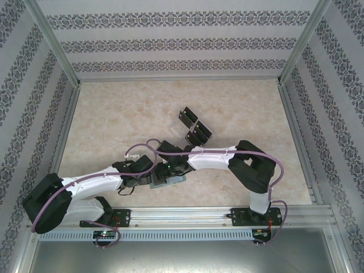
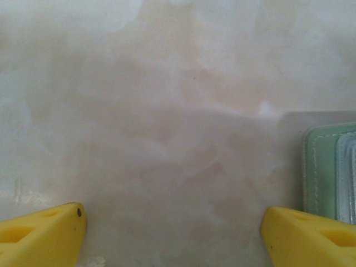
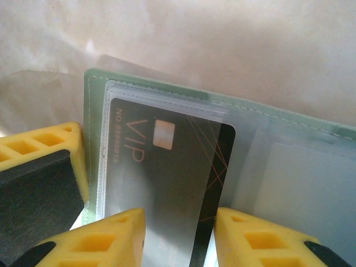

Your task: Put the credit cards into the card holder

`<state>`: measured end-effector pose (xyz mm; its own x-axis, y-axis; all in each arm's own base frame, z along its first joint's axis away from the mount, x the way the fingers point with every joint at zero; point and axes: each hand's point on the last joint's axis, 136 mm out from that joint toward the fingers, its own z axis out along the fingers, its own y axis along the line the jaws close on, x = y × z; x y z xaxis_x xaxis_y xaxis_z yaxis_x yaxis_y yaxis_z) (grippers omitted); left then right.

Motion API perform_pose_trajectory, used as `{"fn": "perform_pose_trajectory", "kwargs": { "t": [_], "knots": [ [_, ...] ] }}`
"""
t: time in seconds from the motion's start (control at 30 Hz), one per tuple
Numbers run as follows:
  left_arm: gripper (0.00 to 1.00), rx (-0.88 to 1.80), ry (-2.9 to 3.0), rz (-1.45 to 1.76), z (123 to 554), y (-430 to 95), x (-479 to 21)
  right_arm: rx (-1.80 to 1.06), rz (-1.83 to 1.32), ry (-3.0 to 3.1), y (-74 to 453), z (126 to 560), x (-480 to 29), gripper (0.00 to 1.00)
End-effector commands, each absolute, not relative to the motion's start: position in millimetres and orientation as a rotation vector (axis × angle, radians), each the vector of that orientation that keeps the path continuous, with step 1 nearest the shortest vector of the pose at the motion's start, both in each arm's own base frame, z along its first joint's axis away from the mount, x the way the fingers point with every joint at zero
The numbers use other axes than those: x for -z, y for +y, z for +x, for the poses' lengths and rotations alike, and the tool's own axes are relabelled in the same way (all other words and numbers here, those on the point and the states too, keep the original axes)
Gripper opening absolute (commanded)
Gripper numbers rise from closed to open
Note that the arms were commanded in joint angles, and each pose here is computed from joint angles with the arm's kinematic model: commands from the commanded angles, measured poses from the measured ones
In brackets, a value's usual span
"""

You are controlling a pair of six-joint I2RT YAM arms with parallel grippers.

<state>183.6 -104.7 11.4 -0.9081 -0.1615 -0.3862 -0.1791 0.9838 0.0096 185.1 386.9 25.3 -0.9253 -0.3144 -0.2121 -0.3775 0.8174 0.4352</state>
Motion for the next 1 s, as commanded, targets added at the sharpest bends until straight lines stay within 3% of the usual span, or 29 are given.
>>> {"fn": "perform_pose_trajectory", "kwargs": {
  "t": [0.0, 0.5, 0.77, 0.97],
  "knots": [
    [0.85, -0.057, 2.767, -0.247, 177.8, -104.6, 1.7, -0.751, -0.611, 2.868, 398.5, 175.7, -24.3, 0.38],
    [0.85, -0.050, 2.760, -0.253, 178.9, -106.0, -0.7, -0.748, -0.576, 2.827, 386.5, 180.3, -39.5, 0.42],
    [0.86, -0.040, 2.708, -0.269, 184.9, -103.4, -21.6, -0.733, -0.474, 2.755, 343.5, 195.4, -75.8, 0.44],
    [0.87, -0.002, 2.656, -0.251, 194.5, -105.7, -45.4, -0.670, -0.363, 2.766, 298.5, 206.0, -73.0, 0.43]
  ]
}}
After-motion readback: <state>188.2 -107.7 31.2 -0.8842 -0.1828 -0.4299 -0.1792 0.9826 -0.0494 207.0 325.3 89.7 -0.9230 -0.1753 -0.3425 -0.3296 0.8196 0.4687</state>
